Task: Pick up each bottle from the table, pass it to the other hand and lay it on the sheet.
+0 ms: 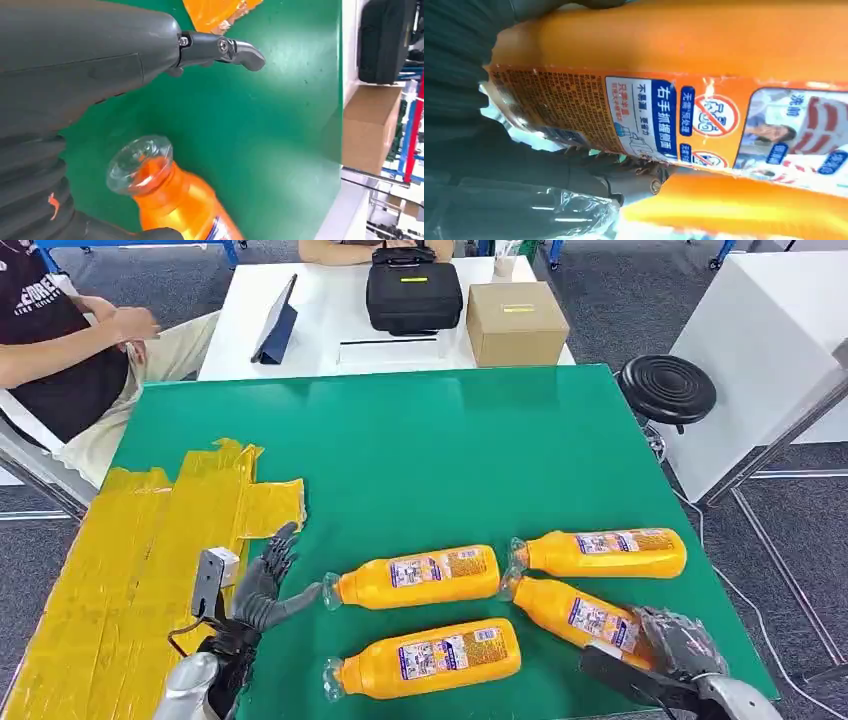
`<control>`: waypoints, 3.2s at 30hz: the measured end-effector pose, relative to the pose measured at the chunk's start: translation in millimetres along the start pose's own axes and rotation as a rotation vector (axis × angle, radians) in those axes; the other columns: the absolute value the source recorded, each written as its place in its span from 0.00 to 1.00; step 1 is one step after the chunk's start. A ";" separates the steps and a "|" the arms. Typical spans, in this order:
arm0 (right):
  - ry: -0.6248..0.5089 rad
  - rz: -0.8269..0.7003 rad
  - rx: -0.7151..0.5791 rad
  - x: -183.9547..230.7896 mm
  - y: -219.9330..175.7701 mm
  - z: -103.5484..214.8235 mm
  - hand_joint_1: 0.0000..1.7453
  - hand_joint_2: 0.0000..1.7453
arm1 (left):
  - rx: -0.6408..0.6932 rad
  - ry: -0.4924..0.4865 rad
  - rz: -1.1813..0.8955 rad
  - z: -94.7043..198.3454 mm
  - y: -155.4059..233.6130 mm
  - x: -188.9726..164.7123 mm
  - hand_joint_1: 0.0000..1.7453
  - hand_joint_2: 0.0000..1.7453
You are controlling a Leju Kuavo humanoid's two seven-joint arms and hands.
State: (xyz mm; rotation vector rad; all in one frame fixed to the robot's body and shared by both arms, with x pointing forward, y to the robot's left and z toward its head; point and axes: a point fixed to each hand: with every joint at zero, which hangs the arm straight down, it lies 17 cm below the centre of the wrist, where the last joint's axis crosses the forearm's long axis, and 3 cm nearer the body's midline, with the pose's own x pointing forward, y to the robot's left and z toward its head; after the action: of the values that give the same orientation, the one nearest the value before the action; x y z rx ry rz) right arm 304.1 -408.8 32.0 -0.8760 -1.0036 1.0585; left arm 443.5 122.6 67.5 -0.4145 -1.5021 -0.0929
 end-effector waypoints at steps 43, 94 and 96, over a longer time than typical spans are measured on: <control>-0.544 -0.751 -0.608 219.5 -154.4 3.6 1.00 1.00 | -0.101 -0.053 -0.145 -60.0 -51.9 58.8 0.00 1.00; -0.697 -0.714 -0.740 355.9 -165.6 -43.6 1.00 1.00 | -0.457 -0.296 -0.031 -37.4 -212.8 189.1 0.00 1.00; -0.704 -0.701 -0.742 365.4 -163.6 -41.9 1.00 1.00 | -0.458 -0.295 -0.012 -39.4 -214.4 193.6 0.00 1.00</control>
State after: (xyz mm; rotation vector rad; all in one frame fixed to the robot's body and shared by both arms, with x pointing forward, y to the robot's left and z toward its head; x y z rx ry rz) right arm 450.4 -105.0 251.9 -0.6152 -2.1871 0.3462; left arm 429.3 -51.3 301.1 -0.8132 -1.7737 -0.4049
